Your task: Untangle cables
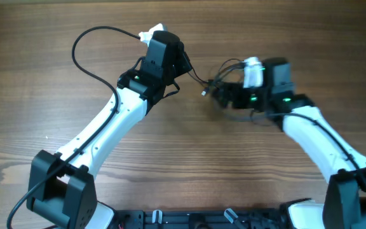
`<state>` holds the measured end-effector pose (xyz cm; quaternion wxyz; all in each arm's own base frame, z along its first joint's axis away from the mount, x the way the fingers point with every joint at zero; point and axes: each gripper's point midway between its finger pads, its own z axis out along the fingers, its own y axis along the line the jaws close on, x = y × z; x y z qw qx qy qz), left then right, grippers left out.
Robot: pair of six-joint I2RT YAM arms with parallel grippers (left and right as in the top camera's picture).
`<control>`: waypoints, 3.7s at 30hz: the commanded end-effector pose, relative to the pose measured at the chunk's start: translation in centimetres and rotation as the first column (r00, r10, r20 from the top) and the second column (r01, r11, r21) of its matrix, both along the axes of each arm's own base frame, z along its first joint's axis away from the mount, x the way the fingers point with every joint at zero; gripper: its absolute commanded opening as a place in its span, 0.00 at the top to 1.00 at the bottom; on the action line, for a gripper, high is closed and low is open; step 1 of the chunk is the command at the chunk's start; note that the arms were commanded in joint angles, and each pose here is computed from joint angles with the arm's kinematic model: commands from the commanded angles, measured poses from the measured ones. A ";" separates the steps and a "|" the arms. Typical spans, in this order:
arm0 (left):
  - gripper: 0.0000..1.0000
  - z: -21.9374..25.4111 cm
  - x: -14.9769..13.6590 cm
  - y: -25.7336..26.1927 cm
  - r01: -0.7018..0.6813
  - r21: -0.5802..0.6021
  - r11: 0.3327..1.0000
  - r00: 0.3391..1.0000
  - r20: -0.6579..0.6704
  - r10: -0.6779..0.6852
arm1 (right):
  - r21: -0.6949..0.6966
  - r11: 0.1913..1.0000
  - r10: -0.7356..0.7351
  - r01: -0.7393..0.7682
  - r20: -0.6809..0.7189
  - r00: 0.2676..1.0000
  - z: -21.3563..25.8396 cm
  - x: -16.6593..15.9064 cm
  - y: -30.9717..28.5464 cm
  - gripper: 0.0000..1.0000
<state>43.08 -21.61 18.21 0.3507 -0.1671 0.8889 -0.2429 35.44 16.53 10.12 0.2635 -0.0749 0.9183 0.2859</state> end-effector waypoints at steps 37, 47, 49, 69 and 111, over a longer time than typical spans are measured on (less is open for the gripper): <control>0.88 14.5 -3.8 31.3 -0.554 -0.038 0.832 0.797 0.265 0.543 | -0.310 0.669 -0.712 0.675 -0.008 0.702 -0.2 1.4 -23.4 0.51; 0.00 7.7 -1.6 12.3 0.057 -0.327 0.943 0.998 -0.007 -0.063 | -0.158 0.806 -0.585 0.570 -0.061 0.809 0.5 2.8 -18.1 0.00; 0.00 4.8 -1.8 8.3 -0.015 -0.430 0.903 0.981 -0.179 -0.069 | -0.158 0.808 -0.582 0.568 -0.061 0.811 0.5 2.9 -18.0 0.00; 0.77 -13.3 -5.1 -11.0 -0.657 -0.346 0.670 0.630 -0.741 0.235 | -0.175 0.809 -0.582 0.561 -0.101 0.807 -0.1 2.0 -17.9 0.00; 0.96 15.7 0.7 18.8 -0.061 -0.072 0.996 0.917 0.389 0.085 | -0.265 0.712 -0.702 0.650 -0.250 0.667 -7.4 -1.3 -24.1 0.54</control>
